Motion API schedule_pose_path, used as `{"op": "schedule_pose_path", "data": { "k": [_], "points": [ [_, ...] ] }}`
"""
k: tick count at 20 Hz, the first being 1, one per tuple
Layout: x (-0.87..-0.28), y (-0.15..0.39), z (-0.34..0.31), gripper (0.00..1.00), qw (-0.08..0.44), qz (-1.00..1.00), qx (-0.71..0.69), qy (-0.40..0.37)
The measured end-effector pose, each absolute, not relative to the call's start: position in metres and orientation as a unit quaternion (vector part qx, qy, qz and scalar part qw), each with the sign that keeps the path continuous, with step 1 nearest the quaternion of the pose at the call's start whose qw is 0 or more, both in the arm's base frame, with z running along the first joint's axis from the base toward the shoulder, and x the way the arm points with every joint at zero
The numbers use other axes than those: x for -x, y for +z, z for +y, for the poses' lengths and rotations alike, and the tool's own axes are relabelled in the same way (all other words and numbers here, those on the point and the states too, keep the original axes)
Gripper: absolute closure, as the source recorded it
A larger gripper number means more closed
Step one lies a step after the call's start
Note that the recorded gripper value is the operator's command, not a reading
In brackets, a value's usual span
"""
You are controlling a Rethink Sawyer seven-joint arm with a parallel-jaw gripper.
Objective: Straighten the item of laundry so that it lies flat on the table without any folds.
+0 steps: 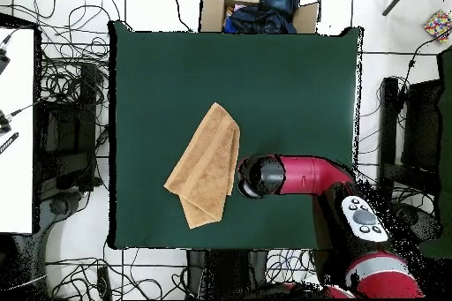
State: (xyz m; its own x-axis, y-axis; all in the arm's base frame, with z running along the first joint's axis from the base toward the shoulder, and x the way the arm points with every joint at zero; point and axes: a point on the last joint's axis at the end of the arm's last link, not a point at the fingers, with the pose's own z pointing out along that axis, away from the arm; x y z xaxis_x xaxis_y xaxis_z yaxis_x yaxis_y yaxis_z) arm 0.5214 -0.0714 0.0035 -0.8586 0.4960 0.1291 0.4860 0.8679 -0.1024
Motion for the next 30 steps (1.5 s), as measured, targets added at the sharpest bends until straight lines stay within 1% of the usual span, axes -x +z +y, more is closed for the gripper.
{"op": "schedule_pose_path", "data": {
  "k": [9, 20, 25, 30],
  "points": [
    [-0.513, -0.012, -0.055, 0.0, 0.086, -0.966, 0.243, 0.027],
    [-0.503, -0.017, -0.04, 0.0, 0.077, -0.975, 0.203, 0.038],
    [-0.491, -0.024, -0.043, 0.0, 0.08, -0.98, 0.178, 0.049],
    [-0.471, -0.046, -0.043, 0.0, 0.087, -0.984, 0.149, 0.05]
  ]
}}
